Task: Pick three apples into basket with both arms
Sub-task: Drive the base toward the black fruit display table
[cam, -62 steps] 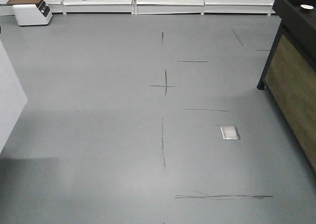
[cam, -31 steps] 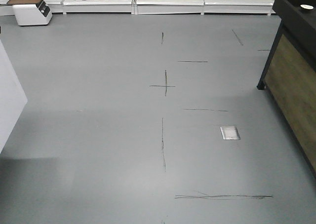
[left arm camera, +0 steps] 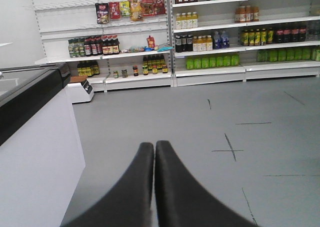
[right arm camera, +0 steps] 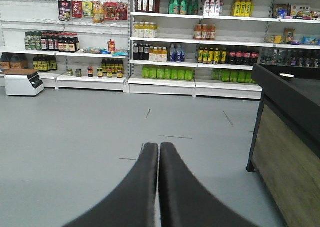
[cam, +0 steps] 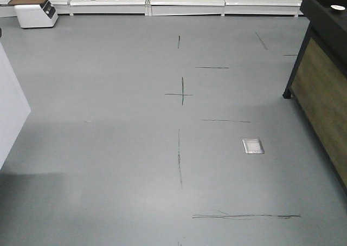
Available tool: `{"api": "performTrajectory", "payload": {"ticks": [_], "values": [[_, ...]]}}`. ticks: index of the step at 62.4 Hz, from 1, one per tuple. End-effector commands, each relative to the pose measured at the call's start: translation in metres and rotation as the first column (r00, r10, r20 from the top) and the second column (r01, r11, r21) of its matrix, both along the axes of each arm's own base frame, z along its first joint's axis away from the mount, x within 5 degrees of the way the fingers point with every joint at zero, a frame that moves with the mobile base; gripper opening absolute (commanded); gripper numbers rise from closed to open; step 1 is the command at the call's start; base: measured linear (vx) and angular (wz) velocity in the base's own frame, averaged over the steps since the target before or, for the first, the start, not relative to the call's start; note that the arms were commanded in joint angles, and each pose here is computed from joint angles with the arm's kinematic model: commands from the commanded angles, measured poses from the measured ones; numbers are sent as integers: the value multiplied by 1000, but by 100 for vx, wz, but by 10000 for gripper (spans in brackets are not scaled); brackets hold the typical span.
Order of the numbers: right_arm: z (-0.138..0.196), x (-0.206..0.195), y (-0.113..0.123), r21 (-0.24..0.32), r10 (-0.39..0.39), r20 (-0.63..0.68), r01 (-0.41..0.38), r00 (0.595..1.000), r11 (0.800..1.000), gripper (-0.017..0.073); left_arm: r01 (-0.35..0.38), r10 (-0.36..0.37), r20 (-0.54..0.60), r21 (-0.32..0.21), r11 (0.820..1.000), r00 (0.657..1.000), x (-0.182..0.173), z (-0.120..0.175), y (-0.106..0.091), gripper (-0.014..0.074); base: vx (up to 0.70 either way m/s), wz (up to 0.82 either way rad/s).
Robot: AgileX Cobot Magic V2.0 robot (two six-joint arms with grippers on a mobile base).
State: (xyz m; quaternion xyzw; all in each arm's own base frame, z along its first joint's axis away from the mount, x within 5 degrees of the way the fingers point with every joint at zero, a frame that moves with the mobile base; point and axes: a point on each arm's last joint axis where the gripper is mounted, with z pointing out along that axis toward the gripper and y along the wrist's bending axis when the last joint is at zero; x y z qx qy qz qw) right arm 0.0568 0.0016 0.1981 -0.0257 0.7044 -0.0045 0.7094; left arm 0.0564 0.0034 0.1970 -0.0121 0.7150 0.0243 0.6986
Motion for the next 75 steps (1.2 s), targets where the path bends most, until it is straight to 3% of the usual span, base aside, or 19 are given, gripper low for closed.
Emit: {"api": "performTrajectory", "payload": {"ticks": [1,75], "values": [[3,0,0,-9,2,68,-1,998,1000,-3,11,-9,70,-16,1000,997,-1,-1,-1,-6,0,1],[3,0,0,-9,2,68,-1,998,1000,-3,11,-9,70,-16,1000,997,-1,-1,-1,-6,7,-1]]}}
